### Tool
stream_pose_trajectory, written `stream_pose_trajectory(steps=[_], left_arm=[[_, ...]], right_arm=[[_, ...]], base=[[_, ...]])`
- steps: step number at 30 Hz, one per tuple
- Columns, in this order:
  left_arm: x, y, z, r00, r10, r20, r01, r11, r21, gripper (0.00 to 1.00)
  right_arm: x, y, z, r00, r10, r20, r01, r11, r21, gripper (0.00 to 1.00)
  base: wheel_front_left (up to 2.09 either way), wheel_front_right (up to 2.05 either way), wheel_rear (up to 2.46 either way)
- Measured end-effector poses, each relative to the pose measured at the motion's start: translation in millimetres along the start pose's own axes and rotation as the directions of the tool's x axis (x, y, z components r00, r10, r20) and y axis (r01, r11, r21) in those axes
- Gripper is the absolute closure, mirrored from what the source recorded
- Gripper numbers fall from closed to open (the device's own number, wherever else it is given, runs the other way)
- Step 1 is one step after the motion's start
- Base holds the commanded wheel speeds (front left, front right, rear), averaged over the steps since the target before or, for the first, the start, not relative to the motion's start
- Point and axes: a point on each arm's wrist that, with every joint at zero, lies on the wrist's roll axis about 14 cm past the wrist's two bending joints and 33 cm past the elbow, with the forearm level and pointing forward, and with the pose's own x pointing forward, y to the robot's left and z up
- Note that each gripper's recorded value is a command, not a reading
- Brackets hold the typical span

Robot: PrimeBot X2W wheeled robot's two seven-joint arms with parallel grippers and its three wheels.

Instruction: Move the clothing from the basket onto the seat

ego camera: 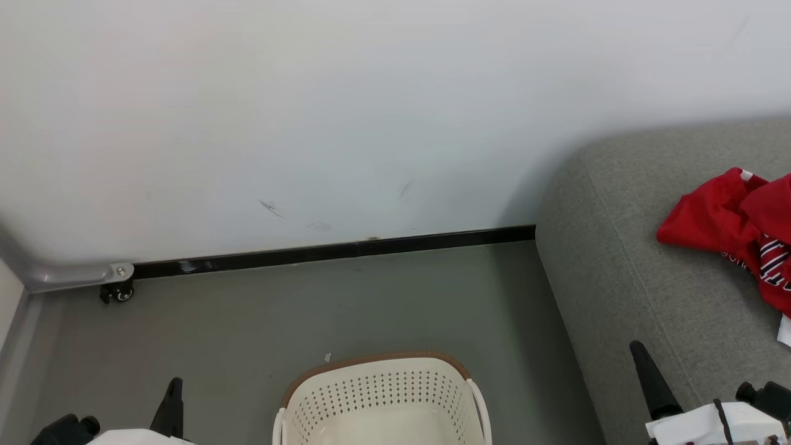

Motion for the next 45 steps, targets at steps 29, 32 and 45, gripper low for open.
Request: stream_pose_trajectory(steps=[29, 32, 45], left_arm=[[8.0, -22.0, 11.7, 0.993, -0.117, 0.017, 0.113, 0.903, -0.415, 1.00], [8.1, -23.3, 13.1, 0.991, -0.128, 0.023, 0.125, 0.881, -0.457, 1.00], [9.8, -32.0, 20.6, 0.983, -0.177, 0.055, 0.176, 0.798, -0.576, 1.00]], right_arm=[[17.3, -3.2, 11.9, 1.000, -0.018, -0.001, 0.017, 0.911, 0.411, 1.00], [19.1, -2.4, 13.7, 1.000, -0.015, 0.000, 0.013, 0.892, 0.452, 1.00], [23.9, -3.0, 17.6, 1.000, -0.014, 0.003, 0.009, 0.816, 0.579, 1.00]], base=[[0.00, 0.00, 0.00], [0.00, 0.00, 0.00], [0.00, 0.00, 0.00]])
